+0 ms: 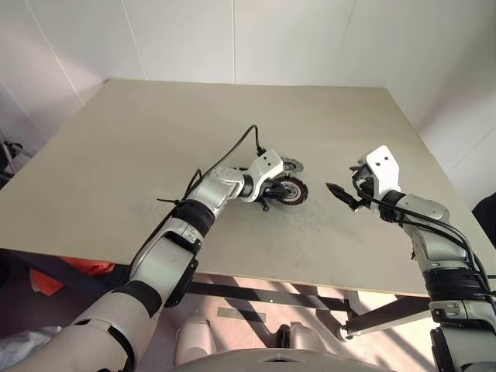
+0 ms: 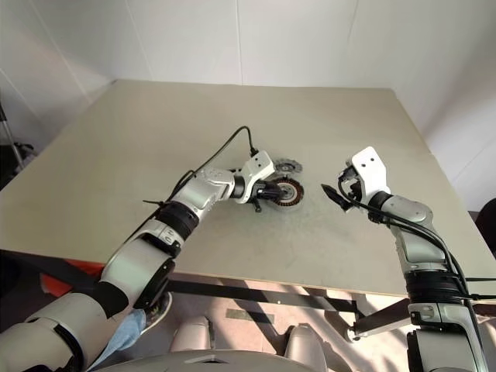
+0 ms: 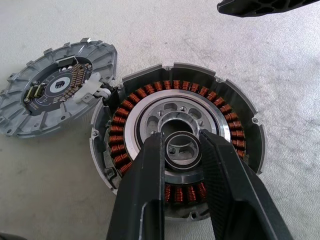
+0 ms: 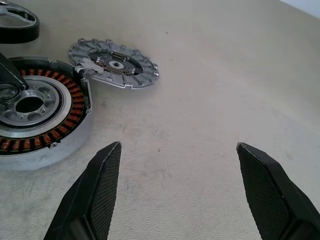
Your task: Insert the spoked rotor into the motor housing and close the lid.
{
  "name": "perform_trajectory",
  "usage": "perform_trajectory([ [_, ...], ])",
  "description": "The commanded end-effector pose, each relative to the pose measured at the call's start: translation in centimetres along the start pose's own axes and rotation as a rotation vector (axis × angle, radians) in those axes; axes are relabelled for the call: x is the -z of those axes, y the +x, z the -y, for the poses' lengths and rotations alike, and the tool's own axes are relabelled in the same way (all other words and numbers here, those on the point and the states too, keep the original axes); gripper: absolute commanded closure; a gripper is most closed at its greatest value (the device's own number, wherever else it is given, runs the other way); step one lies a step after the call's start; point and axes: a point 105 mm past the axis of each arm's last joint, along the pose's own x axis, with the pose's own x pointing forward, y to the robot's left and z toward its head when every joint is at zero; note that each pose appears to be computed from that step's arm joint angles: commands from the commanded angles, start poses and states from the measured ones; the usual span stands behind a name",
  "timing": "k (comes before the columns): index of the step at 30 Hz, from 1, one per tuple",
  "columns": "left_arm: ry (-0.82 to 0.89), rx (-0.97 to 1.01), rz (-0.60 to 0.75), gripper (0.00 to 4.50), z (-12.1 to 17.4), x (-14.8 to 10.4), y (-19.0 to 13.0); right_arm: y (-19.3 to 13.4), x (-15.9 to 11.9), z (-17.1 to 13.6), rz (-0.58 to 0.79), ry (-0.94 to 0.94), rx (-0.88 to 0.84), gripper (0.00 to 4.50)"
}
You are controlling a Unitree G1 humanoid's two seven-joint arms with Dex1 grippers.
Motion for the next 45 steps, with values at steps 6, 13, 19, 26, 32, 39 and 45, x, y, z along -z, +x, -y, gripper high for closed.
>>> perform_trajectory([
  [6,0.015,-0.001,0.027,3.81,0.1,-1.7,0.7,-0.3,-1.9,0.3,0.057,-0.033,0.014,0.36],
  [13,0.027,-0.022,0.034,3.46,-0.2,-2.2,0.9,-0.2,-1.9,0.3,0.059,-0.033,0.014,0.36],
  [19,0.001,-0.134,0.081,1.86,-2.3,-3.0,-0.1,-0.3,-1.9,0.3,0.059,-0.033,0.017,0.36],
  [26,-0.027,-0.232,0.277,1.86,-5.0,-6.7,-4.2,0.0,-2.5,-1.2,0.084,-0.027,-0.031,0.36],
  [32,-0.062,-0.319,0.393,1.86,-6.2,-8.2,-9.2,0.9,-3.6,-5.5,0.122,0.006,-0.158,0.36],
  [39,-0.154,-0.472,0.347,1.83,-7.4,-3.7,-13.5,2.1,-3.1,-7.9,0.097,0.049,-0.199,1.88],
  [45,-0.231,-0.575,0.309,1.83,-7.6,-0.3,-16.3,2.7,-3.4,-8.2,0.093,0.035,-0.225,2.23],
])
